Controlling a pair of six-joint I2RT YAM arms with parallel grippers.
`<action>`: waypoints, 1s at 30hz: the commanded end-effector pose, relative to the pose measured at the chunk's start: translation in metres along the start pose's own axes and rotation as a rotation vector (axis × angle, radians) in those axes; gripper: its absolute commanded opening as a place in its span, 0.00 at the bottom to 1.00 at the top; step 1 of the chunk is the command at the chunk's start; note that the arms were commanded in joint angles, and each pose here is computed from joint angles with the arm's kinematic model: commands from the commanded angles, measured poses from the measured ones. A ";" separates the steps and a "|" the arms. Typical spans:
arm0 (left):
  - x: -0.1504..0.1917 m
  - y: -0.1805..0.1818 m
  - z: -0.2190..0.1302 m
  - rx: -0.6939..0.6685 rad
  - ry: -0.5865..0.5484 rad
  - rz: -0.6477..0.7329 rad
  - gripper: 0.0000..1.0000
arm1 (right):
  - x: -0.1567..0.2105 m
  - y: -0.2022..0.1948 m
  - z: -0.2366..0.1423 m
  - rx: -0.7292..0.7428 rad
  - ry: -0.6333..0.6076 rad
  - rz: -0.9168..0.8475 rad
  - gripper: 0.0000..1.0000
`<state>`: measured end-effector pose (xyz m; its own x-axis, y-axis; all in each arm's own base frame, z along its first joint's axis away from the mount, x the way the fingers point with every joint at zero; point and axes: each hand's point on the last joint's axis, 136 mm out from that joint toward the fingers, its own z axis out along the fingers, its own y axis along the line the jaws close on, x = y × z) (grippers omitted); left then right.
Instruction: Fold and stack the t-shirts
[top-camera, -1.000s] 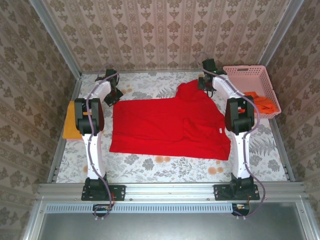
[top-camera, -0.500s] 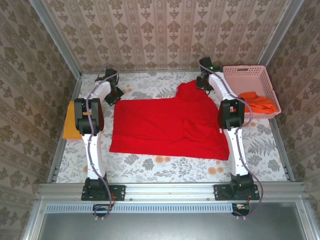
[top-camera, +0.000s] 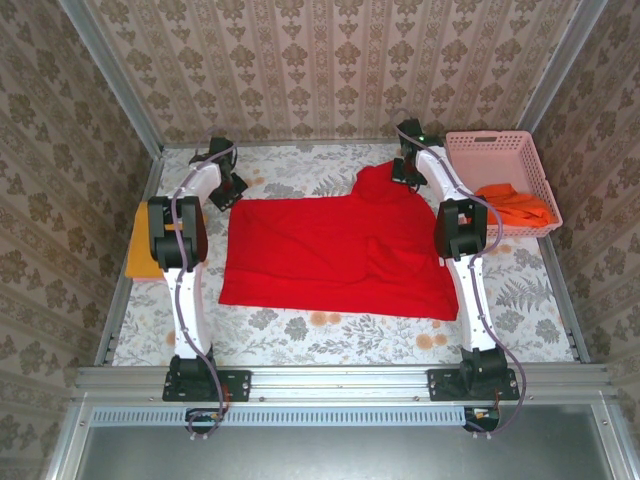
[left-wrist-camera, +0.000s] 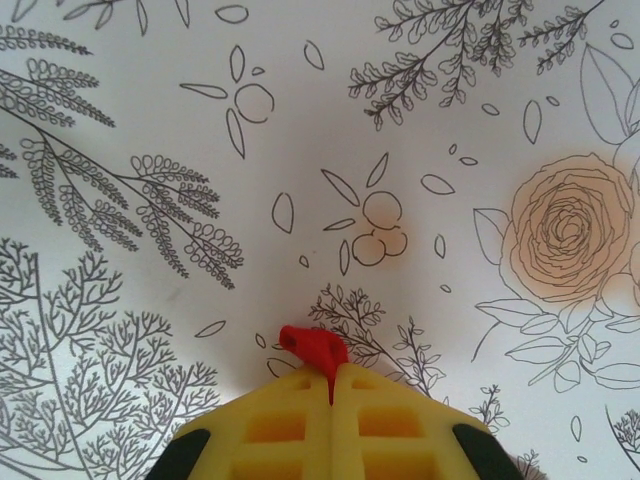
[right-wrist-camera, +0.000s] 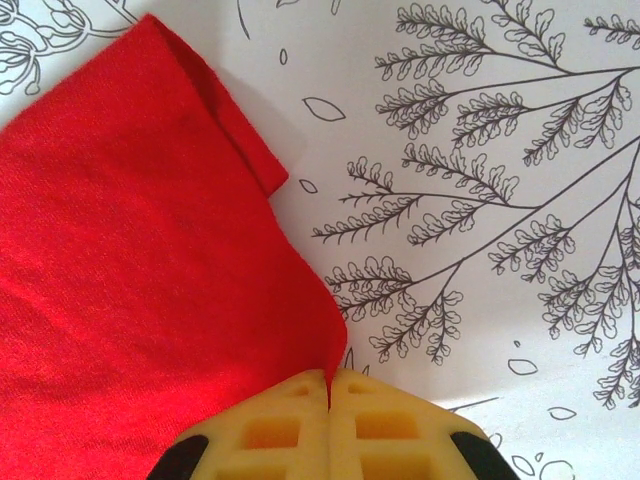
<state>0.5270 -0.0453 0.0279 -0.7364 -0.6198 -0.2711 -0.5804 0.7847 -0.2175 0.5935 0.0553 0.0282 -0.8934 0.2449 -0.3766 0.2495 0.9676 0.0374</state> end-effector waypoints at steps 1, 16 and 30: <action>0.010 0.004 -0.002 0.020 0.028 -0.020 0.00 | -0.017 0.002 -0.043 0.001 -0.063 -0.002 0.00; 0.007 -0.004 -0.069 0.153 -0.046 -0.010 0.00 | 0.024 -0.015 -0.155 -0.044 -0.251 0.029 0.00; 0.038 0.027 -0.113 0.181 -0.088 0.006 0.00 | 0.106 -0.047 -0.230 -0.090 -0.311 -0.009 0.00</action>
<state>0.4491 -0.0522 0.1055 -0.7099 -0.6292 -0.3166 -0.5179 0.7709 -0.3707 0.4147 0.0522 0.1861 -0.7607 0.2229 -0.6096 0.1972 0.9742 0.1102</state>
